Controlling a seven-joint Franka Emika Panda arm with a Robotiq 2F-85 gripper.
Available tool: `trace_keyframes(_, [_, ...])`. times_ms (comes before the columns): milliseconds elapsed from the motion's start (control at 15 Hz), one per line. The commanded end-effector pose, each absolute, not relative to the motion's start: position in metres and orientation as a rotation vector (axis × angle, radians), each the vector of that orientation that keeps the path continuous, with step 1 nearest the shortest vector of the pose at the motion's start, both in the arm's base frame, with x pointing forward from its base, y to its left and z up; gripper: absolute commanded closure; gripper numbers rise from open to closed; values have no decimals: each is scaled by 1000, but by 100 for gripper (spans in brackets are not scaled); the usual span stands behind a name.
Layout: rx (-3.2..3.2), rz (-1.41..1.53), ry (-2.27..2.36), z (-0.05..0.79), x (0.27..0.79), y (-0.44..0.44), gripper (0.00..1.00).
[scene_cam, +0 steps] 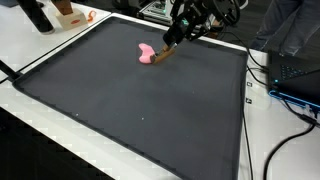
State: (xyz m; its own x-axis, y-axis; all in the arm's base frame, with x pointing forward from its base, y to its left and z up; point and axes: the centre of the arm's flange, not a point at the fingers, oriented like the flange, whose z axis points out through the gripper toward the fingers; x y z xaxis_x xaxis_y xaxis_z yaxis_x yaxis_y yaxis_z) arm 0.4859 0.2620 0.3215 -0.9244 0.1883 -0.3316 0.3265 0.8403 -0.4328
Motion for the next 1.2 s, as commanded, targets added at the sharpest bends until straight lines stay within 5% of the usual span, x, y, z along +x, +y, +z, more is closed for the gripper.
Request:
trace_keyframes(0, [450,-695,2753,331,492,256,76])
trace_keyframes(1133, [902,-506,2785,357,538,195,76])
